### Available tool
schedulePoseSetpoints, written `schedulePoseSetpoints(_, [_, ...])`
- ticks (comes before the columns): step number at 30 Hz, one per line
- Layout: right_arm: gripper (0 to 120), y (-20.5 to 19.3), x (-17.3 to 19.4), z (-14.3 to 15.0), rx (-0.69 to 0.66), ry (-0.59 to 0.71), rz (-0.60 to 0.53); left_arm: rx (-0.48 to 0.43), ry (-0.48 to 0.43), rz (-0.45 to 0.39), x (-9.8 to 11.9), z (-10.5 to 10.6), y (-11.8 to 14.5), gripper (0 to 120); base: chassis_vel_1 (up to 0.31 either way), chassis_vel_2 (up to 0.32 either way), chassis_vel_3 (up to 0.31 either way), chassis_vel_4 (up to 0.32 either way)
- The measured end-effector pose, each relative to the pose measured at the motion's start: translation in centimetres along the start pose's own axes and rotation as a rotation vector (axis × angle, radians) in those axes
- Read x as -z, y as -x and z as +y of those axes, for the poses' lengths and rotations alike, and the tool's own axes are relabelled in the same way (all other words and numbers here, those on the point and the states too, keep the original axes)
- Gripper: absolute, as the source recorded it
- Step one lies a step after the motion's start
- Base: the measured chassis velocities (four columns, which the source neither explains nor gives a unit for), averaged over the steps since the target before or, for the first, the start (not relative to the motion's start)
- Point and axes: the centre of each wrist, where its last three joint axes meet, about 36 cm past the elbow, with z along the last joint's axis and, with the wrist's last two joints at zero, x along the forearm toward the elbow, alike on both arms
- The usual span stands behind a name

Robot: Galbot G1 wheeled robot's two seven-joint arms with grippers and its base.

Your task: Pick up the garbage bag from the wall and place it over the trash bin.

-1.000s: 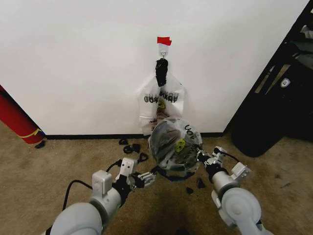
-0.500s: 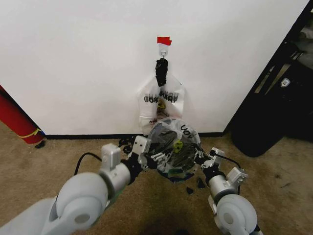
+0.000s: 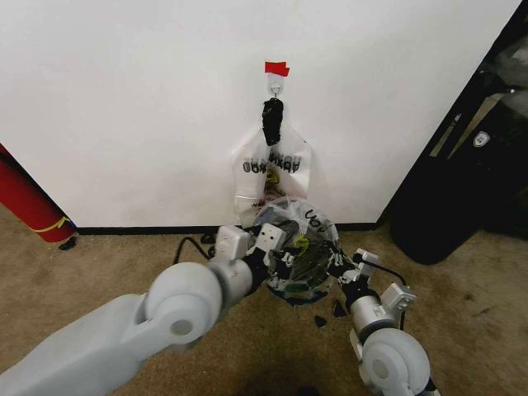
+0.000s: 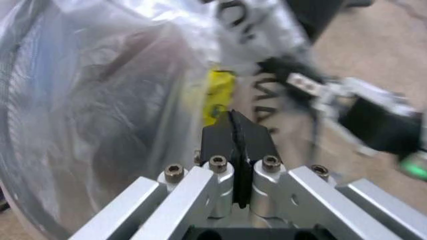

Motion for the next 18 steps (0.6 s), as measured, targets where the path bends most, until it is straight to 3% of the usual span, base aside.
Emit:
schedulePoseSetpoints(4, [1,0.1,-0.3,0.0,0.006,-0.010,0.001,0.055,-0.011,0.016,0.5,0.3,2.9,0,0.000,0.000,0.000,0.000])
schedulePoseSetpoints(11, [1,0.1,-0.3,0.0,0.016,-0.016,0.004,0.166,0.026,0.041,0.3,1.3,5.6,0,0.000,0.000,0.000,0.000])
schedulePoseSetpoints(18, [1,0.2,-0.5,0.3,0.028,-0.018,0.013,0.191,0.033,0.089,-0.4,0.9,7.8,0,0.000,0.000,0.000,0.000])
